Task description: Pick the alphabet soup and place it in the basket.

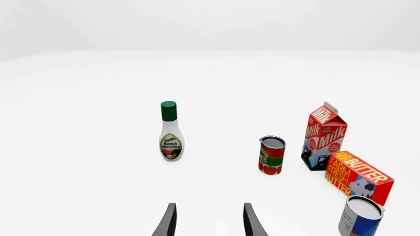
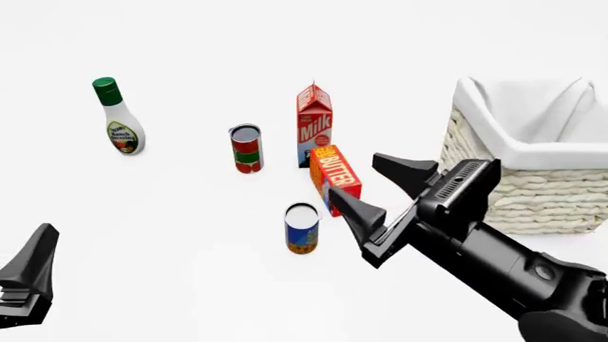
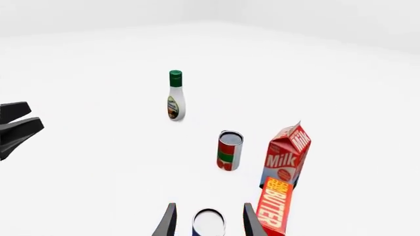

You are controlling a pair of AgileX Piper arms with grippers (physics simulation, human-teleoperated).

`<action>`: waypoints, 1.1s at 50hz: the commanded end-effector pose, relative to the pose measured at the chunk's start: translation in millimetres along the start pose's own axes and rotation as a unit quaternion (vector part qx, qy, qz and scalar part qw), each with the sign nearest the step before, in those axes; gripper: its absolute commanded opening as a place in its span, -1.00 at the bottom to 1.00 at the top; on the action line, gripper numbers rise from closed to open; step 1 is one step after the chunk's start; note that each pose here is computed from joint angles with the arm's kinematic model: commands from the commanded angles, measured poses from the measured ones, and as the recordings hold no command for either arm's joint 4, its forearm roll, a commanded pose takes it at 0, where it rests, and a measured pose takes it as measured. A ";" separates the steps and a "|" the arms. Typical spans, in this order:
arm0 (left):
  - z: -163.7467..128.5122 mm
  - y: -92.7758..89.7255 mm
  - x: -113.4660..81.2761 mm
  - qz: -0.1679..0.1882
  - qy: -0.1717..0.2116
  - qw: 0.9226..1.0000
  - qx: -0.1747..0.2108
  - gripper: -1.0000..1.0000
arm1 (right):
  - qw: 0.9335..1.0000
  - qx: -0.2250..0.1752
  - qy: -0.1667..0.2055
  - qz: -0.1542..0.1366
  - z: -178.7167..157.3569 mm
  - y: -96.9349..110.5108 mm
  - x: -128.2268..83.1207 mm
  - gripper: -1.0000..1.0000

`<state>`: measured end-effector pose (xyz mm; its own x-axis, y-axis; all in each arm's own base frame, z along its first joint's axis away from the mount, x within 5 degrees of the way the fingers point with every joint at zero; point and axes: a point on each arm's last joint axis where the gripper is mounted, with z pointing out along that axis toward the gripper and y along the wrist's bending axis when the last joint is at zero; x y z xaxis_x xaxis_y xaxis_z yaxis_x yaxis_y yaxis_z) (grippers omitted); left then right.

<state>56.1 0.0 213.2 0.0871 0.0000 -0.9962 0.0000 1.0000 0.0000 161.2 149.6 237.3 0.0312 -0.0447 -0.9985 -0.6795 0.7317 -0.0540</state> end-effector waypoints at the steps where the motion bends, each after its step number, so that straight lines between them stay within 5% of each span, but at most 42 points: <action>1: 0.0 0.0 0.0 0.000 0.000 1.000 0.000 1.00 | 1.000 -0.003 0.022 0.000 19.1 1.8 15.8 1.00; 55: 0.0 0.0 0.0 0.000 0.000 1.000 0.000 1.00 | 0.997 0.000 0.080 0.015 62.9 1.7 65.9 1.00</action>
<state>56.1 0.0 213.2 0.0871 0.0000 -0.9962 0.0000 1.0000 0.0000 203.5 188.3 179.0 -0.0918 -0.1203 -0.9885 -0.6819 0.7310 -0.0256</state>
